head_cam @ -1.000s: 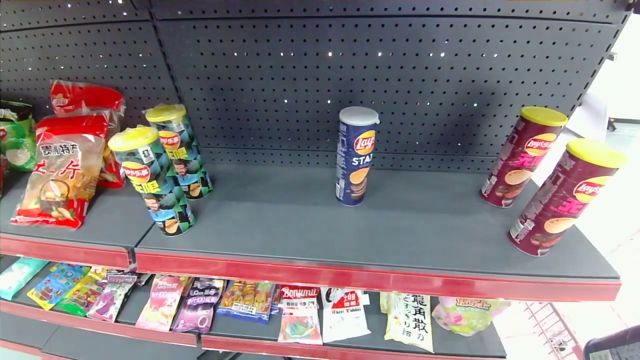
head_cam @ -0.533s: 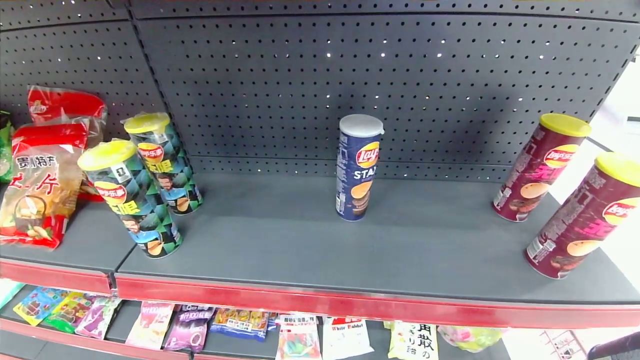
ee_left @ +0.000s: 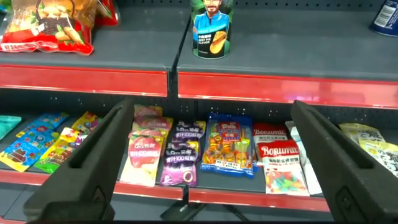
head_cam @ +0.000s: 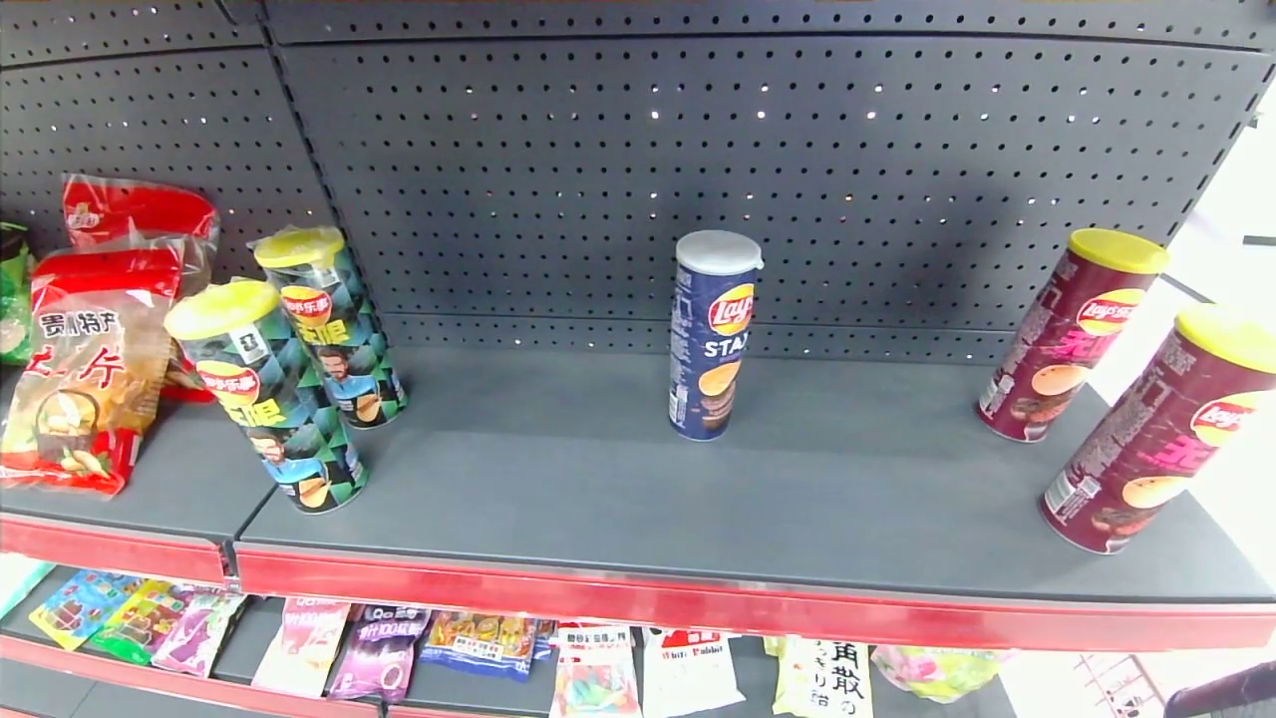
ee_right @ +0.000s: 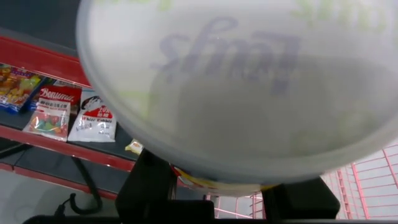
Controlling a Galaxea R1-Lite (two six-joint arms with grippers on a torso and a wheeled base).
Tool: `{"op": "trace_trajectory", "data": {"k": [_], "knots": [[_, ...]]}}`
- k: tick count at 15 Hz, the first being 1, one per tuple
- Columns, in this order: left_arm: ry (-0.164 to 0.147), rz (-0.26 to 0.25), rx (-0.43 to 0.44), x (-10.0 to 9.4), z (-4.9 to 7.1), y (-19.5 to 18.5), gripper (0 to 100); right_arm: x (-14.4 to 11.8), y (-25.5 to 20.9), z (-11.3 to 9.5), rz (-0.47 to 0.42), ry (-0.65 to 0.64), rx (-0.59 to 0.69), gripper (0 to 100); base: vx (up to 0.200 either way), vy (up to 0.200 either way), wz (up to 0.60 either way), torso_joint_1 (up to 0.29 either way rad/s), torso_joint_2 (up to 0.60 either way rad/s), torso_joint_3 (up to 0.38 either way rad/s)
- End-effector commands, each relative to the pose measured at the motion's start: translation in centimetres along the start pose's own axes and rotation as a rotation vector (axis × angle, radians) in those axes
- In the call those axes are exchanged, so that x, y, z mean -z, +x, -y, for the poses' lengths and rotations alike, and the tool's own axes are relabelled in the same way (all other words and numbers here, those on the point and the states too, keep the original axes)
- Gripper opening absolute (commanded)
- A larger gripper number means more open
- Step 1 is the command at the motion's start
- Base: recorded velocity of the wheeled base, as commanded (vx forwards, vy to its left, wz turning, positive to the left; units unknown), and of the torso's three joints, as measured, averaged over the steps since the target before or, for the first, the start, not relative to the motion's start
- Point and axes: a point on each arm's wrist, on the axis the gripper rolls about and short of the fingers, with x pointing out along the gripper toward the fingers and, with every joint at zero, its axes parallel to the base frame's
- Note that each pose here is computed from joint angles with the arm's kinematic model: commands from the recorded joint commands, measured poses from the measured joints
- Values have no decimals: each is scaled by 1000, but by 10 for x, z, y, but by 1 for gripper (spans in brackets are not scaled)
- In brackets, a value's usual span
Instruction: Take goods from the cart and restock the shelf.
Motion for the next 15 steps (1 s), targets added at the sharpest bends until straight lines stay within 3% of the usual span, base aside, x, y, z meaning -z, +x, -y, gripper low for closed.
{"op": "trace_trajectory", "data": {"k": [1,7,15], "knots": [[0,0,-1,0,0,0,100,4,2,-1,-18,-5,-15,0,0,0,0,0,0,0],[3,0,-1,0,0,0,100,12,3,-5,-4,5,-127,0,0,0,0,0,0,0],[1,0,-1,0,0,0,100,23,0,-8,23,5,-144,0,0,0,-75,-1,0,0]]}}
